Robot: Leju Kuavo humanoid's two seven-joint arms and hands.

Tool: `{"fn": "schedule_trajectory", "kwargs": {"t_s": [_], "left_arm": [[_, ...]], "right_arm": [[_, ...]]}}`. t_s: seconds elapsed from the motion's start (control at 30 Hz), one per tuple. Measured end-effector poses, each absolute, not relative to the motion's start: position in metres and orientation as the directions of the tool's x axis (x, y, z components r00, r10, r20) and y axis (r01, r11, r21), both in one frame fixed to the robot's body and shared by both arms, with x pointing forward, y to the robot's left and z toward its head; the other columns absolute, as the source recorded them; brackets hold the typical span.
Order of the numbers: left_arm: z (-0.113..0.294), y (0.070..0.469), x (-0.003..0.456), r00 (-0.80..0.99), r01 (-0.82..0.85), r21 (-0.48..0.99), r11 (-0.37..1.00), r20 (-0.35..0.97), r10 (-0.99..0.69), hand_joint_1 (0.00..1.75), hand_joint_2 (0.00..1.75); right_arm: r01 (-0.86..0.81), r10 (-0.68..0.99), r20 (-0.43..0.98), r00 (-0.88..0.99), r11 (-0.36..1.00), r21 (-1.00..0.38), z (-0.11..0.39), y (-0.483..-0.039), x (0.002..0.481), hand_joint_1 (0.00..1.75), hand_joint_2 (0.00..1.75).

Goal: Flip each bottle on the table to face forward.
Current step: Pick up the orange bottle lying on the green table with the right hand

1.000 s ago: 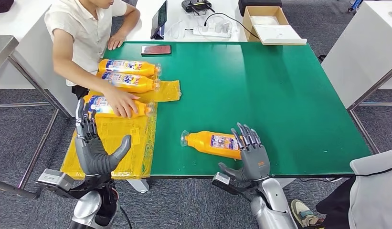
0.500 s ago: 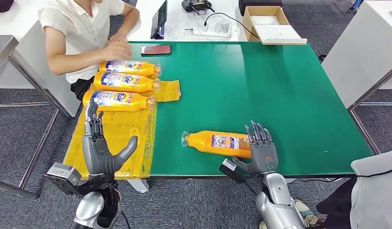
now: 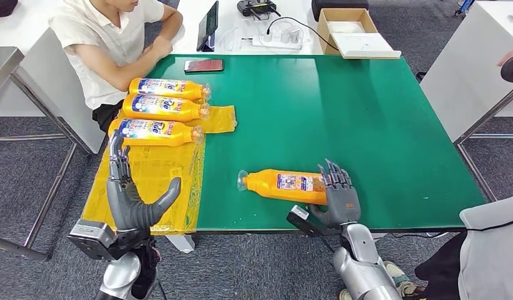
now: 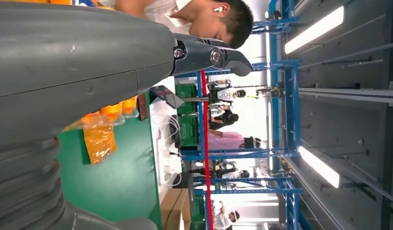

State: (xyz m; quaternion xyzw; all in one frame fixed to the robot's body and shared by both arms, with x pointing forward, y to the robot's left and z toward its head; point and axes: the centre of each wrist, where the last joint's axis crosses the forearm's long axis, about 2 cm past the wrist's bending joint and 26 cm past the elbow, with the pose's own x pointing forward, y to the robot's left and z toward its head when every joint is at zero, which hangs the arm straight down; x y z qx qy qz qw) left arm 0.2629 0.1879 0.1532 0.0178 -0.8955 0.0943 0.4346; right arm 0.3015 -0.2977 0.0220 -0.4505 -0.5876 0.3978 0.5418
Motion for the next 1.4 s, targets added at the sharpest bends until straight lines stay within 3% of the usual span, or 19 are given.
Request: {"fn": "schedule_trajectory", "kwargs": {"t_s": [0.4,0.43,0.57,0.63,1.0,1.4], "left_arm": [[0.164,0.176,0.258,-0.687,-0.113,-0.137,0.984,0.726,0.022,0.0,1.75],[0.165,0.175,0.257,-0.685,-0.108,-0.14,0.984,0.728,0.029,0.0,1.75],[0.166,0.17,0.257,-0.677,-0.079,-0.157,0.984,0.733,0.063,0.0,1.75],[0.167,0.168,0.257,-0.672,-0.059,-0.169,0.984,0.736,0.086,0.0,1.75],[0.171,0.159,0.258,-0.588,0.096,-0.248,0.964,0.767,0.257,0.0,1.75],[0.169,0.158,0.26,-0.554,0.136,-0.257,0.957,0.781,0.288,0.0,1.75]], "right_arm": [[0.019,0.938,0.344,-0.037,0.345,-0.938,0.02,-0.288,0.311,0.0,1.75],[0.007,0.938,0.344,-0.039,0.345,-0.939,0.02,-0.288,0.312,0.07,1.75],[-0.051,0.937,0.345,-0.044,0.343,-0.938,0.02,-0.285,0.316,1.67,1.75],[-0.083,0.935,0.352,-0.05,0.348,-0.934,0.02,-0.284,0.318,1.74,1.75],[-0.218,0.939,0.343,-0.017,0.332,-0.918,0.02,-0.281,0.325,1.75,1.75],[-0.27,0.942,0.335,0.03,0.33,-0.904,0.019,-0.288,0.326,1.75,1.75]]}}
